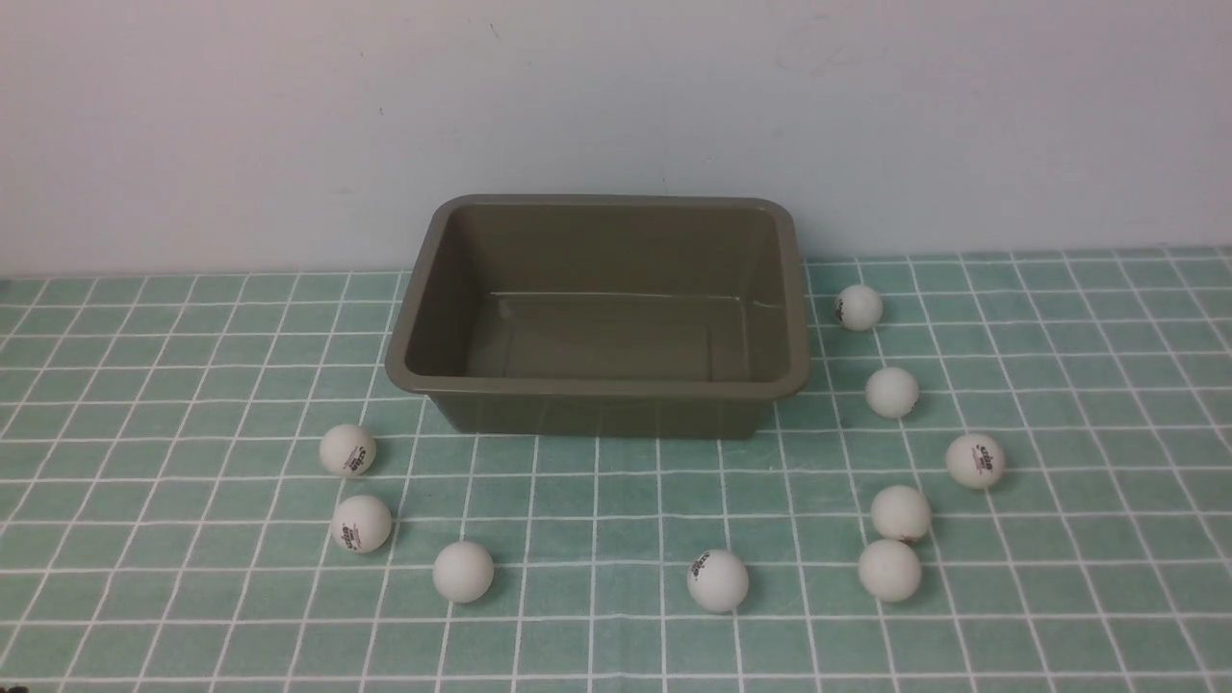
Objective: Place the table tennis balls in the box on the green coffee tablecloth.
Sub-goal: 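Reach for and grasp a ping pong ball on the table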
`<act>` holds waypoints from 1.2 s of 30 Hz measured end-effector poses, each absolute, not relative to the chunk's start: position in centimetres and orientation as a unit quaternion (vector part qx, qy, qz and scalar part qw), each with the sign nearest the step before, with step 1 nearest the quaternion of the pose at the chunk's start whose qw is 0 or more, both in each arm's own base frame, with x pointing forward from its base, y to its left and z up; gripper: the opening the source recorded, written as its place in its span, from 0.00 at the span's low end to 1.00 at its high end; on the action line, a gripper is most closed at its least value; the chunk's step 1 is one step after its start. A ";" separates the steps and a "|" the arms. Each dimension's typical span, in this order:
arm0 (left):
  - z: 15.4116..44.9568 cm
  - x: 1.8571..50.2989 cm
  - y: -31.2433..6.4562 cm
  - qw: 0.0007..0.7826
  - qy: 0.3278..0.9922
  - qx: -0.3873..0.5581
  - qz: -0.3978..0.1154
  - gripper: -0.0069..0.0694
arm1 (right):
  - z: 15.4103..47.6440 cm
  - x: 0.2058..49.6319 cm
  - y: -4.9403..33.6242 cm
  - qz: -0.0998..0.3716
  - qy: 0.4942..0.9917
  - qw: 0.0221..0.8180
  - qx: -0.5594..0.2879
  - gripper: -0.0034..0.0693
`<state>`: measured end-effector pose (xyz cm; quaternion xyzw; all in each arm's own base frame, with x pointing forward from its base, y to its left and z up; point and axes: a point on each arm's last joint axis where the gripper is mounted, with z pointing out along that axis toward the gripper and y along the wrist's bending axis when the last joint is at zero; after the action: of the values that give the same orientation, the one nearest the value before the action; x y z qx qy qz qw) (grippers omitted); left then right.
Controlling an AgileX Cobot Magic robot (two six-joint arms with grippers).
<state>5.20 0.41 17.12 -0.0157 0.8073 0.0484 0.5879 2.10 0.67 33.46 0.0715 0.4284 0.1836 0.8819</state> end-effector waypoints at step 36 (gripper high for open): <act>17.1 5.2 0.4 0.588 0.807 -0.016 0.048 0.08 | 37.0 23.4 -4.4 -0.058 0.721 0.658 0.209 0.03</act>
<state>5.20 0.41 17.12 -0.0157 0.8073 0.0484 0.5880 23.39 -4.41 36.97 0.2093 0.7213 -0.0578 0.6577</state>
